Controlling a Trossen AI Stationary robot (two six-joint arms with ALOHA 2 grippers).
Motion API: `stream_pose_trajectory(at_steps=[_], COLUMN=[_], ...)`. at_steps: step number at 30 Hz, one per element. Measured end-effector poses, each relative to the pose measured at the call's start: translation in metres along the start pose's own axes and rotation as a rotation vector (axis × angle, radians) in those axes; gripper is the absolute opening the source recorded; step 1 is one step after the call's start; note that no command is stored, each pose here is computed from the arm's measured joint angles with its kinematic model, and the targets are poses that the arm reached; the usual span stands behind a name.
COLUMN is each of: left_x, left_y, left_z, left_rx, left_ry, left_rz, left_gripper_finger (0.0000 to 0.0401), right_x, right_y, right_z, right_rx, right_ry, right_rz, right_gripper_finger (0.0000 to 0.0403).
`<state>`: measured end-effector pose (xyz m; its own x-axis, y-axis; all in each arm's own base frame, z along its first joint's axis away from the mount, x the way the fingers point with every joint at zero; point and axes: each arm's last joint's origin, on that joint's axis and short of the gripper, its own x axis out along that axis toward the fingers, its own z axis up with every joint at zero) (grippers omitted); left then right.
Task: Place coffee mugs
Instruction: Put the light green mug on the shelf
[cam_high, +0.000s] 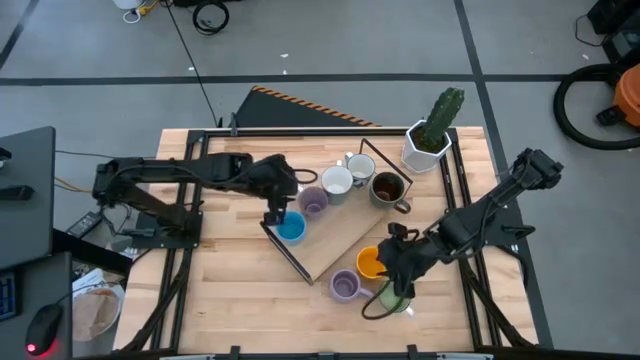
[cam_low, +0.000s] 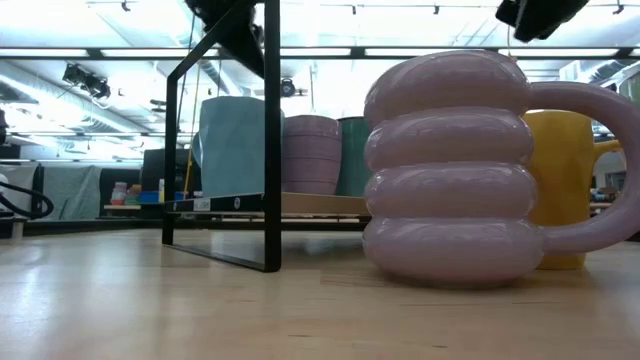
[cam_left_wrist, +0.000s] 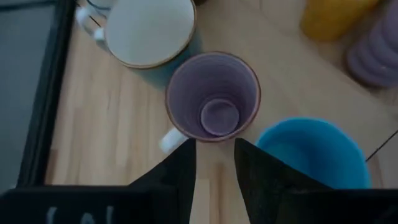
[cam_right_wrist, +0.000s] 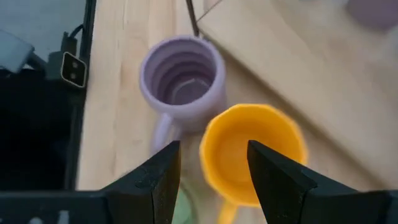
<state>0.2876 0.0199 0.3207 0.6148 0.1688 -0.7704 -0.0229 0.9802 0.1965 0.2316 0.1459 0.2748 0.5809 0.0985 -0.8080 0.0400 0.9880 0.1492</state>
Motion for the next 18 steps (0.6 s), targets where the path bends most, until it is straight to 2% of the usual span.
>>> stream_pose_trajectory(at_steps=[3, 8, 13, 18], left_x=[-0.008, -0.009, -0.014, -0.021], left_y=[0.001, -0.002, -0.003, -0.001], left_z=[-0.006, -0.028, -0.037, -0.034], left_rx=[0.003, -0.001, -0.014, -0.051], left_ry=[-0.078, -0.131, -0.188, -0.246], left_rz=[0.015, 0.022, 0.028, 0.037], left_gripper_finger=[0.0117, 0.0117, 0.0117, 0.0117], right_x=[0.008, 0.016, 0.015, 0.030], right_y=[0.010, 0.034, 0.063, 0.086], right_z=[-0.001, 0.000, 0.005, 0.009], right_rx=[0.063, 0.144, 0.171, 0.200], right_ry=[0.111, 0.265, 0.307, 0.353], right_rz=[-0.005, 0.011, -0.022, -0.087], right_gripper_finger=[0.0191, 0.0191, 0.0191, 0.0191])
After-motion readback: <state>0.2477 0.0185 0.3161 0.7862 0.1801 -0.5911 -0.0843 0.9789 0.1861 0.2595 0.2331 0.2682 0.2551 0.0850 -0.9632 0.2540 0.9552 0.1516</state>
